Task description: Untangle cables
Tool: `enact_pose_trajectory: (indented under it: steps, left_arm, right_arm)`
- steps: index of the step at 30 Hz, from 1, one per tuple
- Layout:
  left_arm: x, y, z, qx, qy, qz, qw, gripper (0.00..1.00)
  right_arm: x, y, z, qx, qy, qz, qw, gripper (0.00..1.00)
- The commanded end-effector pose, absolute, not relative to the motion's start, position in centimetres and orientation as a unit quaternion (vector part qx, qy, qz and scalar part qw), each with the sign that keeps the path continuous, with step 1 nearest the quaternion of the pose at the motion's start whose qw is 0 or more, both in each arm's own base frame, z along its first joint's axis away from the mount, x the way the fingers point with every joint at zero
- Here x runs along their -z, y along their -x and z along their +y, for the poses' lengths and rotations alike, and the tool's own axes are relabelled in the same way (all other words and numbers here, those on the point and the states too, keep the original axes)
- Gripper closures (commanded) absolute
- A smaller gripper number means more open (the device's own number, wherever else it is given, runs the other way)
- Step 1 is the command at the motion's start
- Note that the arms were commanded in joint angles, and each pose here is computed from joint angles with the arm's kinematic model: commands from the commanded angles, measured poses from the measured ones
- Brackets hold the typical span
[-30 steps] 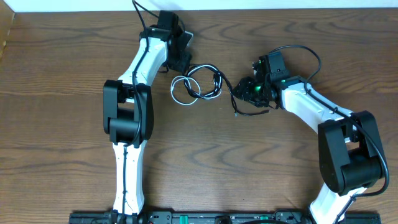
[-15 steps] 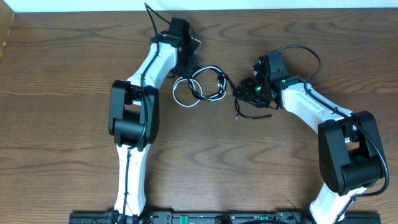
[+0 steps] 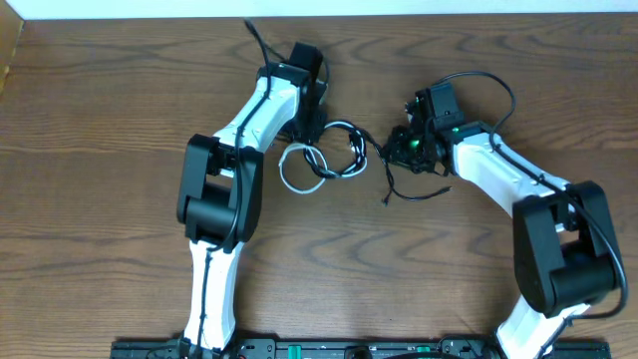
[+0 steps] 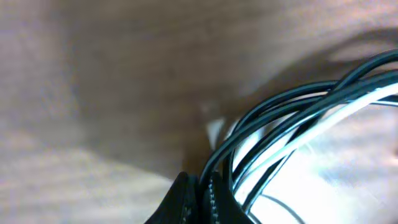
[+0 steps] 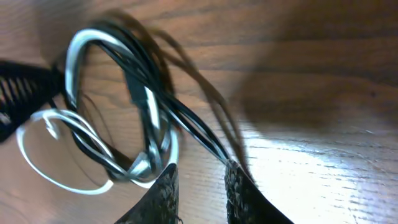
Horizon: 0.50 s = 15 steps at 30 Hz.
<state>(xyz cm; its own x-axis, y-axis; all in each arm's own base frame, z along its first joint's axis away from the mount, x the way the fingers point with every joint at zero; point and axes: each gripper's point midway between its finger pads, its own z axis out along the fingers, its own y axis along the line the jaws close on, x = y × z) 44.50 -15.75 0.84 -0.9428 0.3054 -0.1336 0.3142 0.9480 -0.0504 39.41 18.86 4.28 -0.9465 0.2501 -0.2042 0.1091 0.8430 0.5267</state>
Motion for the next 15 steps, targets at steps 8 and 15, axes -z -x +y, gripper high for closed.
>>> enact_pose_trajectory:
  steps: [8, 15]
  left_arm:
    - [-18.4, -41.6, -23.0, 0.287, -0.168, 0.928, 0.166, 0.93]
    - [-20.1, -40.8, -23.4, 0.284, -0.179, 0.924, 0.181, 0.93]
  right_arm:
    - [-14.1, -39.0, 21.1, -0.347, -0.007, 0.912, 0.218, 0.67]
    - [-14.3, -38.8, 21.3, -0.361, -0.041, 0.91, 0.201, 0.65]
